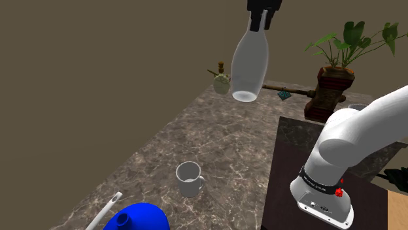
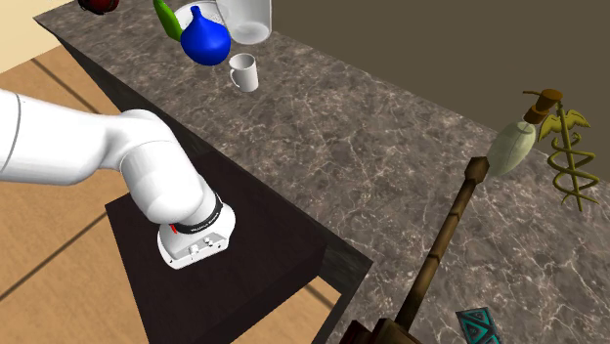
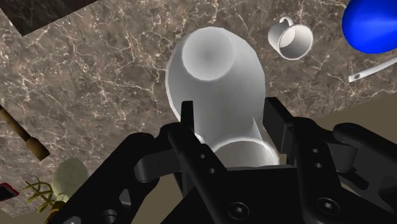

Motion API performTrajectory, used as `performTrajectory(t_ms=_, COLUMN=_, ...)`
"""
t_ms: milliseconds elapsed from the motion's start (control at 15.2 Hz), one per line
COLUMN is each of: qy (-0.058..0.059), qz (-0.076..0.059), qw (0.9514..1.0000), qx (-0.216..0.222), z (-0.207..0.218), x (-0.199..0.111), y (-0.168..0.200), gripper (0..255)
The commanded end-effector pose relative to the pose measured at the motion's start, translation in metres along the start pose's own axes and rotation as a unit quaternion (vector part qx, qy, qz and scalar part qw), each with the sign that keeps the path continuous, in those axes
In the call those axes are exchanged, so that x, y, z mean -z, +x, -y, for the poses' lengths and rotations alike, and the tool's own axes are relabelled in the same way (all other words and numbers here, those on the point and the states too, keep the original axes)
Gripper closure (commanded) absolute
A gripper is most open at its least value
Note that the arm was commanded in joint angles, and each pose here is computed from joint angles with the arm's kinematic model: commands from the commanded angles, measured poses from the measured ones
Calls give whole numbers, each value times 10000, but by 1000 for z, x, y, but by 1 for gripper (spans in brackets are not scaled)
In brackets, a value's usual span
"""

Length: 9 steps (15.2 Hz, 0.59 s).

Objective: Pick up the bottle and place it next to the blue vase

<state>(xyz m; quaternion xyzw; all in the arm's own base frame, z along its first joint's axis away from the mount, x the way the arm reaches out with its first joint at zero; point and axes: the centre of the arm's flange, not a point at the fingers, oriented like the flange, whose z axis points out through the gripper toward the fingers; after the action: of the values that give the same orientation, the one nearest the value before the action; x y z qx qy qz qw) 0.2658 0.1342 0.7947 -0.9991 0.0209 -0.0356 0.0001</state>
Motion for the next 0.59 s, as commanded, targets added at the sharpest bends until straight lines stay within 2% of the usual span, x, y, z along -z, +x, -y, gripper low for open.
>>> performTrajectory(t_ms=0, qy=5, qz=0, qw=10000, qx=-11, z=24, x=2, y=-8, gripper=255)
performTrajectory(t_ms=528, qy=5, qz=0, qw=10000, qx=-11, z=124, x=5, y=-43, gripper=255)
